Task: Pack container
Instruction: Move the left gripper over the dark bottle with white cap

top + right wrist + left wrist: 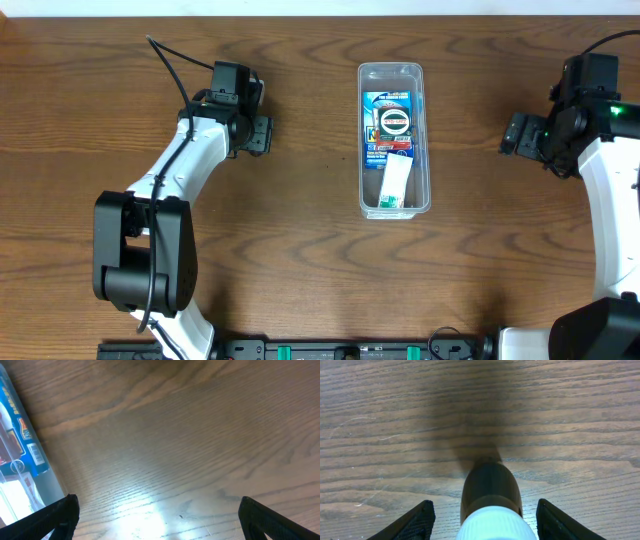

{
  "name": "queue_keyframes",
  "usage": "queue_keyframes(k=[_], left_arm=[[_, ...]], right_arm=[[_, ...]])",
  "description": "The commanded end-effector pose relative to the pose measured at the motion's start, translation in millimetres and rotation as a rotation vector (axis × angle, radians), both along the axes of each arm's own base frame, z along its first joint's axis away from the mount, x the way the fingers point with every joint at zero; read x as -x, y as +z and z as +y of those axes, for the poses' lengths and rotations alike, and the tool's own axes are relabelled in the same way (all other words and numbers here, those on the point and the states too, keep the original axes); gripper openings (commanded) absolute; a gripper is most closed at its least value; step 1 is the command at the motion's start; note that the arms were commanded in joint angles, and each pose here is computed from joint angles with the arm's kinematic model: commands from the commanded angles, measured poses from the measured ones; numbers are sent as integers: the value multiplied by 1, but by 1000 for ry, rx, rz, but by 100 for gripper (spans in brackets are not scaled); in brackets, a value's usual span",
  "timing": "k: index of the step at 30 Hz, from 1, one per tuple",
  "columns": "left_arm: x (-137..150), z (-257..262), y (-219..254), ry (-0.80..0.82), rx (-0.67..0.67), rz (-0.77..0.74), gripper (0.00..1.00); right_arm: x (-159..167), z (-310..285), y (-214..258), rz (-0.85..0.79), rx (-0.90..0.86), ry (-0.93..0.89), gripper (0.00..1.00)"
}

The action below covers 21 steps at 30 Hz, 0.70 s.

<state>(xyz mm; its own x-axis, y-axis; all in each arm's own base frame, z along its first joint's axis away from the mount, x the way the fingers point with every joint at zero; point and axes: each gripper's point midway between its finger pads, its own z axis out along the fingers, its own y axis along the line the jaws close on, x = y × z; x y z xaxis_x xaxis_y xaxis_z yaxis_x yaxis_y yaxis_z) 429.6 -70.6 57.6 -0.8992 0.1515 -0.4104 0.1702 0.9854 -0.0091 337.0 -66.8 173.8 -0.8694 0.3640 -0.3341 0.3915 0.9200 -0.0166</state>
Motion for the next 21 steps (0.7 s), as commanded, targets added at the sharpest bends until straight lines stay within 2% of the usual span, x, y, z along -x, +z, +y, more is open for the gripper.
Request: queue_keyframes(k=[1, 9, 16, 21], left_arm=[[-8, -2, 3, -13, 7, -13, 66], [-7, -2, -19, -13, 1, 27, 66], [-11, -3, -19, -12, 3, 15, 66], [-11, -3, -18, -12, 3, 15, 54]], right_arm=[[0, -1, 0, -1, -7, -15, 99], [0, -1, 0, -1, -7, -15, 99], [0, -1, 0, -1, -7, -15, 99], [0, -1, 0, -1, -7, -15, 99]])
